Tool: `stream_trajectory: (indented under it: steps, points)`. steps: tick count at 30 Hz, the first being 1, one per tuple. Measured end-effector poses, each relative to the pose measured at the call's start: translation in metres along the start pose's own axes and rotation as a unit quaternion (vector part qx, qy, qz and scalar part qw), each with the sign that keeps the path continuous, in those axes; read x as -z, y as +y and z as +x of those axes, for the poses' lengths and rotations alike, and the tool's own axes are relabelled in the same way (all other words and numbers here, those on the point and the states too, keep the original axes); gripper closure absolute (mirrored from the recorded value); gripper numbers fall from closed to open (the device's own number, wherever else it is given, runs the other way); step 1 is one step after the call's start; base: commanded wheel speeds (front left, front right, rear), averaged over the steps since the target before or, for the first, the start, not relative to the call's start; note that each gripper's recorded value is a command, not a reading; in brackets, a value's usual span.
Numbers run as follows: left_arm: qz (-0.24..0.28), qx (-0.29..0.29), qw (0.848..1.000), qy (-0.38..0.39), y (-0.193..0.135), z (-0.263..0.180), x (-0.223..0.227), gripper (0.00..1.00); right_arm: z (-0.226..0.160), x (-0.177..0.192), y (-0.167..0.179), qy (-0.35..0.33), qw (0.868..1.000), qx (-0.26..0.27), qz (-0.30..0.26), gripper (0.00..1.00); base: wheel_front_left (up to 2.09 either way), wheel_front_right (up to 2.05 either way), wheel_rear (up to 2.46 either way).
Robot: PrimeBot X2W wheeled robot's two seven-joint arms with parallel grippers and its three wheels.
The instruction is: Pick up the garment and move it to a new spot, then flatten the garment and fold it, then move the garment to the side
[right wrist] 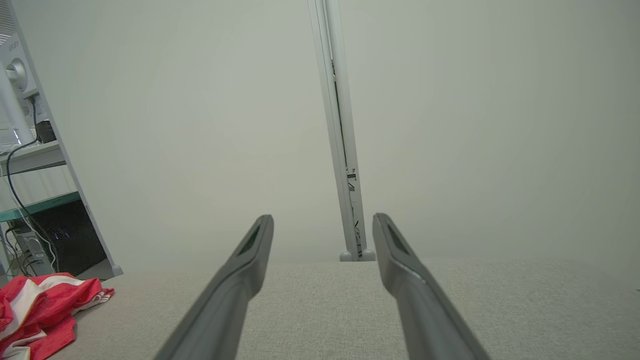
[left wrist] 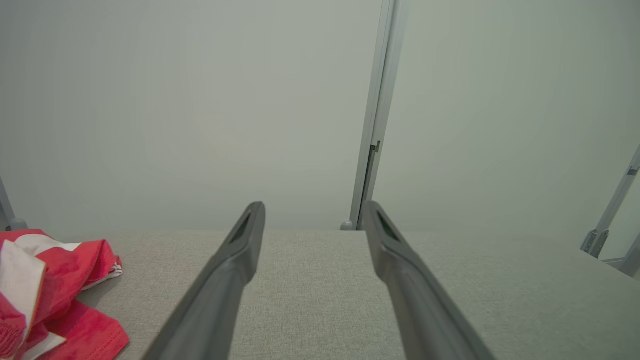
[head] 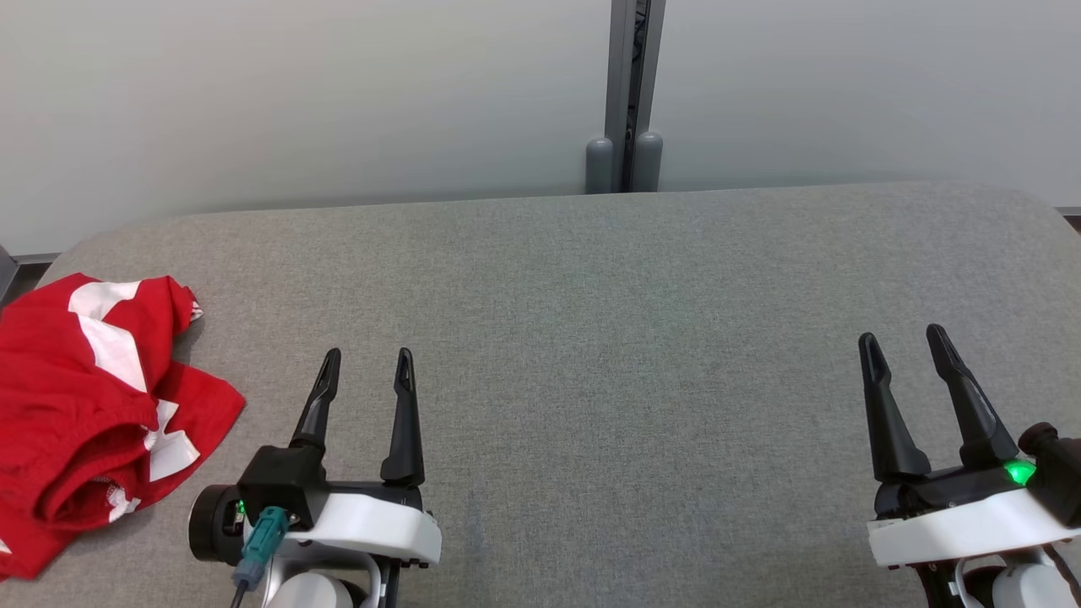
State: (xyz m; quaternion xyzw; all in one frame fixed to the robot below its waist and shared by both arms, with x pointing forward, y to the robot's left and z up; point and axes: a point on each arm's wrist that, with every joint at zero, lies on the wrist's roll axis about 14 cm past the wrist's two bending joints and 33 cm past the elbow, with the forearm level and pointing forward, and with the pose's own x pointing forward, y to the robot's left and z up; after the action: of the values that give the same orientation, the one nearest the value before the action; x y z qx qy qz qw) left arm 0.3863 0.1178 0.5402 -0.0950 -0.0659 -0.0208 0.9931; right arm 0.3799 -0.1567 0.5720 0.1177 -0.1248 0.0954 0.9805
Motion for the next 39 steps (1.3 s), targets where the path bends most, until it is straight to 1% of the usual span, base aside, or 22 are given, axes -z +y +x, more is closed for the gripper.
stream_trajectory:
  steps: [19,39]
  points:
    - [0.057,0.017,0.998,-0.032,-0.012,-0.001,-0.01,0.0,0.001,-0.008,0.011,-0.019,0.998,-0.026,-0.059,0.0,0.0,0.0,0.0]
    - [0.055,0.016,0.998,-0.033,-0.011,-0.001,-0.01,0.0,0.0,-0.01,0.009,-0.02,0.998,-0.025,-0.061,0.0,0.0,0.0,0.0]
